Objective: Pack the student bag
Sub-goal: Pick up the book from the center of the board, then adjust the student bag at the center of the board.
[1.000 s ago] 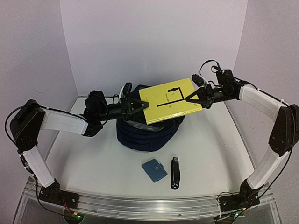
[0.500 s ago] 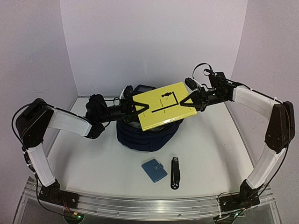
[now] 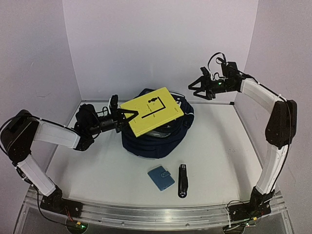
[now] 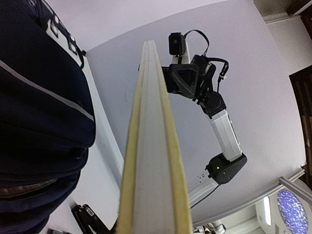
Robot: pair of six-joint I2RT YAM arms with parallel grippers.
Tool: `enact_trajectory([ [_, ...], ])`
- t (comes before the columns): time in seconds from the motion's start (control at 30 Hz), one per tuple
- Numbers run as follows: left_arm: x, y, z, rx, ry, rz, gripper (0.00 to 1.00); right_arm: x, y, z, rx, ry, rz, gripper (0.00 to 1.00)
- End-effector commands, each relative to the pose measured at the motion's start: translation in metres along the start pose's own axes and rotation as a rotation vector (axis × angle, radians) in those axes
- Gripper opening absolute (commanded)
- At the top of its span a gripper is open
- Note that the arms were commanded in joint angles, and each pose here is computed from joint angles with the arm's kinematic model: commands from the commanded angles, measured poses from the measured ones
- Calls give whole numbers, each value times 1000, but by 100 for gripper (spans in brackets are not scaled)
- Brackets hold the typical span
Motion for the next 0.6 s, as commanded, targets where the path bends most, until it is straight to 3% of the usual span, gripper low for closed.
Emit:
enact_trajectory([
  [0.0, -20, -59, 43, 206, -171, -45, 0, -7, -75, 54, 57, -208, -301, 72],
  [0.13, -30, -75, 51, 272, -194, 3, 0, 5, -138, 67, 100, -247, -458, 71],
  [0.27, -40, -84, 55, 309, -214, 44, 0, 27, -192, 63, 188, -211, -487, 70],
  [0.47, -51, -80, 53, 294, -242, 98, 0, 57, -237, 52, 298, -170, -468, 71],
  [0.57, -59, -75, 50, 280, -258, 122, 0, 67, -247, 52, 324, -165, -444, 67],
])
Point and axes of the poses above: each gripper's point midway between its finger pads, its own x axis out along the fingers, its own y axis along the line the jaws close on, z = x × y, the point moved 2 cm from there along -x, back along the fingers, and after that the axes turned 10 degrees about x, right-handed, at the moved point
